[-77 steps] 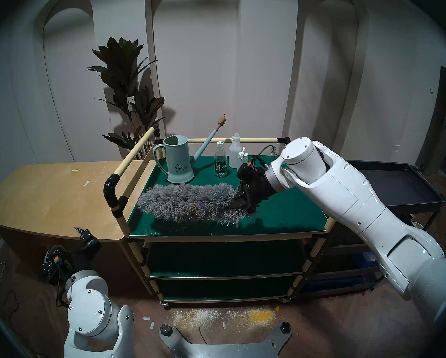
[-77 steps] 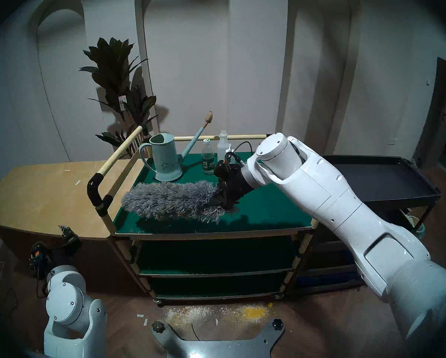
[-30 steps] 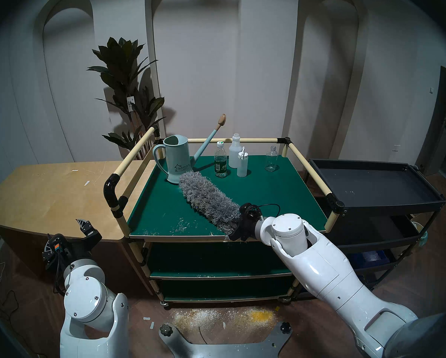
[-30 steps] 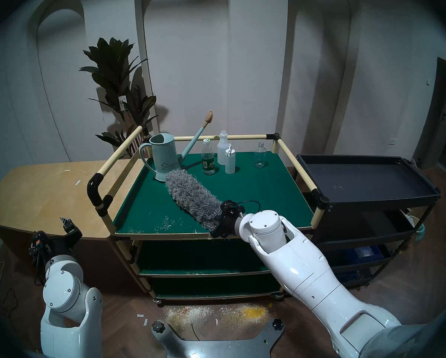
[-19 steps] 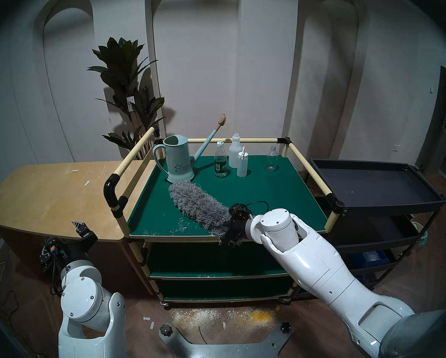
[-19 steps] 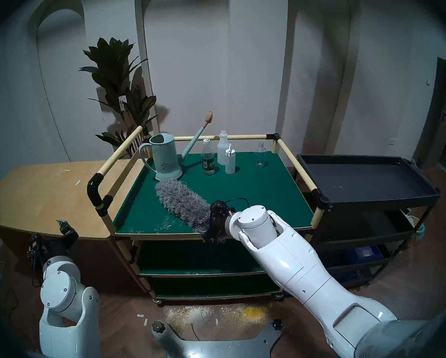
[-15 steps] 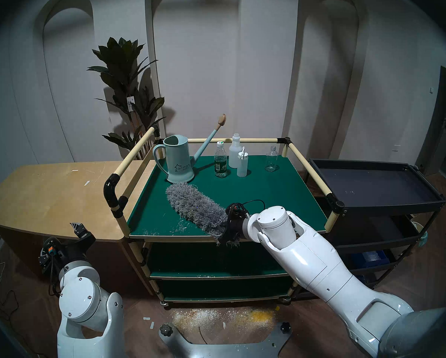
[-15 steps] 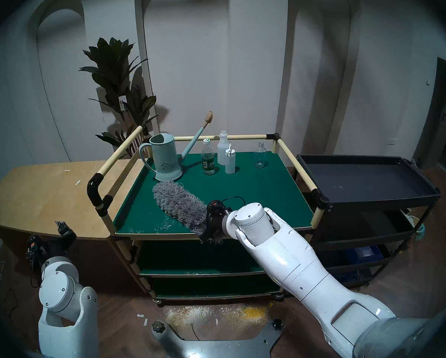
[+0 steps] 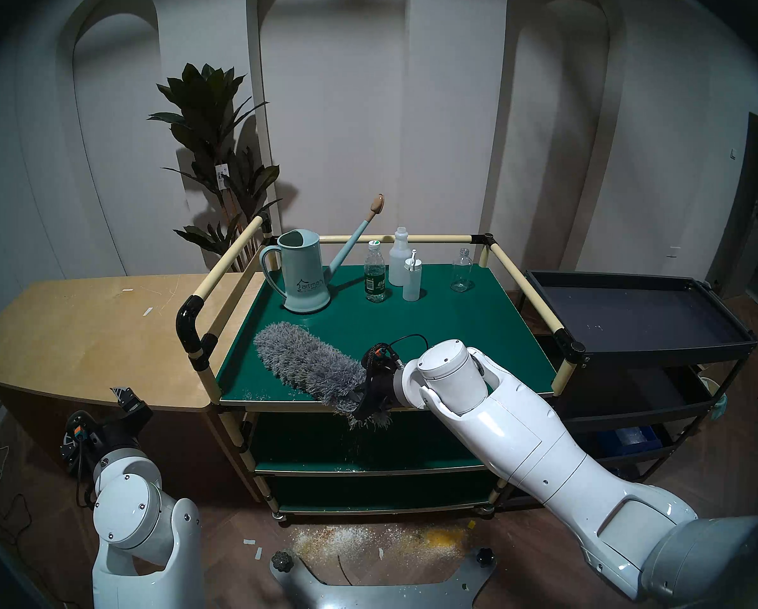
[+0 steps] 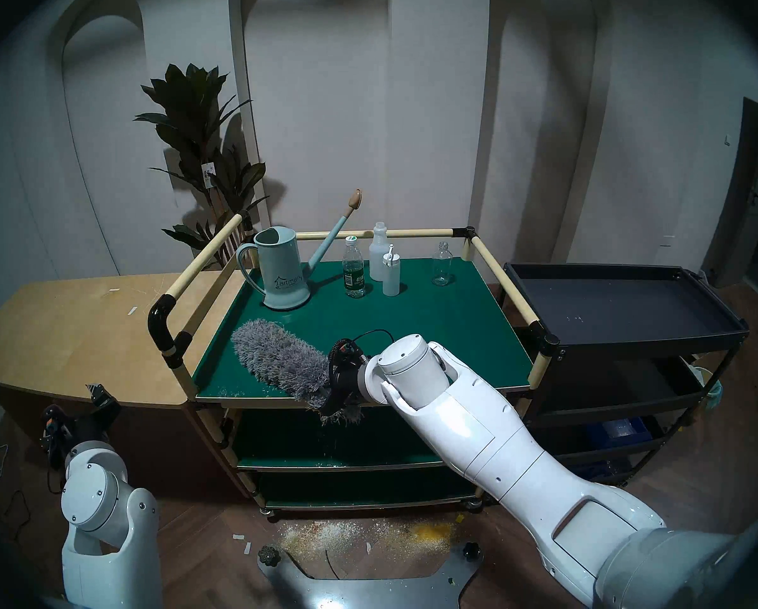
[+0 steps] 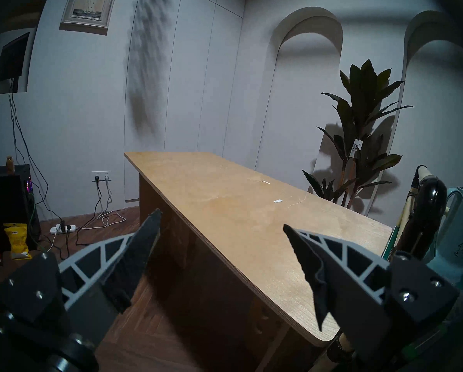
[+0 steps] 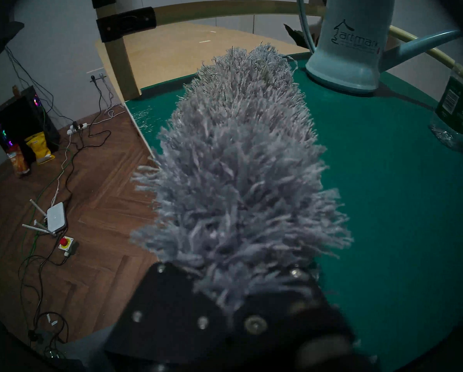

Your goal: Dust the shelf with the duster

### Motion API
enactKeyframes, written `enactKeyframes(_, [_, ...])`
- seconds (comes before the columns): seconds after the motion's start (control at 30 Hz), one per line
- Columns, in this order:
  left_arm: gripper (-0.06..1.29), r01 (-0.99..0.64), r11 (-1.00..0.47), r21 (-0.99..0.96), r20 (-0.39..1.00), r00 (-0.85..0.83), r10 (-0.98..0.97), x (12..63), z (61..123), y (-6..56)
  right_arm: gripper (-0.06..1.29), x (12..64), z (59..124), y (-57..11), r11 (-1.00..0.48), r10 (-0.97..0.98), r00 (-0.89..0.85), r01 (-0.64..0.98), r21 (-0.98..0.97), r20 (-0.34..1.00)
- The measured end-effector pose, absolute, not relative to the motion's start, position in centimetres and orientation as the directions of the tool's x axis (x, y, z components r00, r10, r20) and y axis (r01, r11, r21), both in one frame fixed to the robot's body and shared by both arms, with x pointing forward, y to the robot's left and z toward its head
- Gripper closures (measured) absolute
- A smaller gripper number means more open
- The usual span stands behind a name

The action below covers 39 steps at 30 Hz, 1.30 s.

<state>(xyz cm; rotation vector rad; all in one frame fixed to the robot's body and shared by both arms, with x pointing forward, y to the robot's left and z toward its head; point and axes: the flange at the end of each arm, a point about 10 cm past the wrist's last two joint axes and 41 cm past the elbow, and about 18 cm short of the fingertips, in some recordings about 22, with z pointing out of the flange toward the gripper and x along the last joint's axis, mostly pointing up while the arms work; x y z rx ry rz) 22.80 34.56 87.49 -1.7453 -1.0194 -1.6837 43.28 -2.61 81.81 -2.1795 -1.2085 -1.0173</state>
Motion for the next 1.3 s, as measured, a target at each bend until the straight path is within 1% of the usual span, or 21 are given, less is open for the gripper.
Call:
enactKeyframes(0.27, [-0.02, 0.809, -0.573, 0.134, 0.985, -0.043, 0.17, 22.5, 87.2, 34.9, 1.24, 42.1, 82.1, -1.2, -0.454, 0.554, 0.332, 0.889, -0.057, 0.764])
enactKeyframes(0.5, [-0.02, 0.819, -0.559, 0.131, 0.984, -0.038, 0.174, 22.4, 86.8, 35.0, 1.24, 39.6, 82.7, 0.0, -0.337, 0.595, 0.288, 0.937, -0.093, 0.75])
enactKeyframes(0.57, [-0.02, 0.82, -0.558, 0.131, 0.984, -0.038, 0.175, 22.4, 86.7, 35.0, 1.24, 39.3, 82.8, 0.1, -0.323, 0.6, 0.283, 0.941, -0.097, 0.748])
enactKeyframes(0.67, [-0.02, 0.821, -0.555, 0.134, 0.982, -0.037, 0.183, 22.4, 86.5, 34.7, 1.24, 37.7, 83.1, 0.2, -0.254, 0.624, 0.254, 0.96, -0.116, 0.739])
enactKeyframes(1.03, [-0.02, 0.827, -0.544, 0.143, 0.978, -0.033, 0.206, 22.2, 85.9, 33.5, 1.24, 32.7, 83.2, 0.0, -0.081, 0.676, 0.197, 0.978, -0.193, 0.71])
enactKeyframes(1.17, [-0.02, 0.834, -0.534, 0.139, 0.978, -0.032, 0.204, 21.8, 85.9, 33.3, 1.24, 31.0, 83.3, -0.3, -0.045, 0.683, 0.189, 0.975, -0.217, 0.705])
enactKeyframes(1.3, [-0.02, 0.843, -0.521, 0.137, 0.98, -0.041, 0.193, 21.5, 86.1, 33.2, 1.24, 30.8, 83.6, -0.9, -0.055, 0.67, 0.198, 0.974, -0.219, 0.715])
